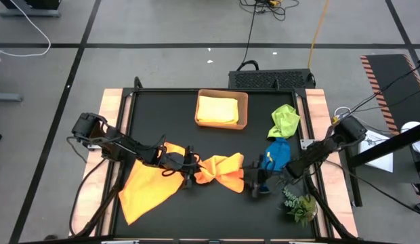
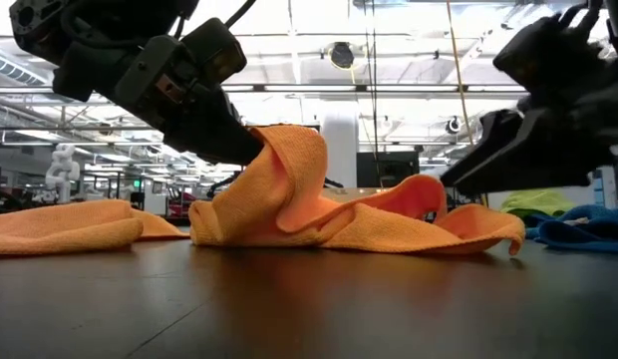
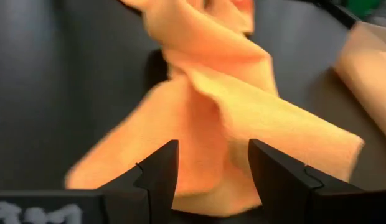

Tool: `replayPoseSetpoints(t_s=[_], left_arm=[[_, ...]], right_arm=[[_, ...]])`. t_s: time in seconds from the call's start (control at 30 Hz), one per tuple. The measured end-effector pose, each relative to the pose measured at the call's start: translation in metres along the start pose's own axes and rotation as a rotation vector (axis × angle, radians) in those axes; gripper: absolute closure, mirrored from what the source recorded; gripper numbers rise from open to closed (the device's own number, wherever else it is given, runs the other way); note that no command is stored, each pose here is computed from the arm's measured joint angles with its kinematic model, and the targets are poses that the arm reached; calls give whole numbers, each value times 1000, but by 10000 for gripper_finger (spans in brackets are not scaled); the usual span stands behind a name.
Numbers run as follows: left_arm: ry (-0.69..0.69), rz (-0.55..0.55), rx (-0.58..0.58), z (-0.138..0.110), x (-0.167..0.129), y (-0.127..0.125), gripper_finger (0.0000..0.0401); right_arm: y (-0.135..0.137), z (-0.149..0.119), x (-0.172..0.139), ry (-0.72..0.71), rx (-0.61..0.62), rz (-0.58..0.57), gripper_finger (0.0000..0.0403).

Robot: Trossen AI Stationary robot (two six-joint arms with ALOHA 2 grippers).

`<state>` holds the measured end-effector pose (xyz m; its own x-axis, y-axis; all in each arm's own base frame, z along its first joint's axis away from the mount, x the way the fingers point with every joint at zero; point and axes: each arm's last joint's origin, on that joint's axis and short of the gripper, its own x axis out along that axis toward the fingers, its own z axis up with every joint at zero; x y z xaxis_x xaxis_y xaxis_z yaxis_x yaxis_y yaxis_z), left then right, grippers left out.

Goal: Fold microfiber towels
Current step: Fold the right orange towel

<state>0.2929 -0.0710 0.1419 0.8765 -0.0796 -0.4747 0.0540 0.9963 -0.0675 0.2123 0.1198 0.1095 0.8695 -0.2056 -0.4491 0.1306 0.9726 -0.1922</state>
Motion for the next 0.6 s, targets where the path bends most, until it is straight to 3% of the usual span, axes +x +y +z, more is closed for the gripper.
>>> replayPoseSetpoints(t_s=[0.23, 0.6], left_arm=[[1, 1, -7, 0, 0, 0, 397], [2, 1, -7, 0, 0, 0, 397]], right_arm=[[-1, -4, 11, -10, 7, -189, 217], [-11, 3, 25, -32, 133, -296, 218]])
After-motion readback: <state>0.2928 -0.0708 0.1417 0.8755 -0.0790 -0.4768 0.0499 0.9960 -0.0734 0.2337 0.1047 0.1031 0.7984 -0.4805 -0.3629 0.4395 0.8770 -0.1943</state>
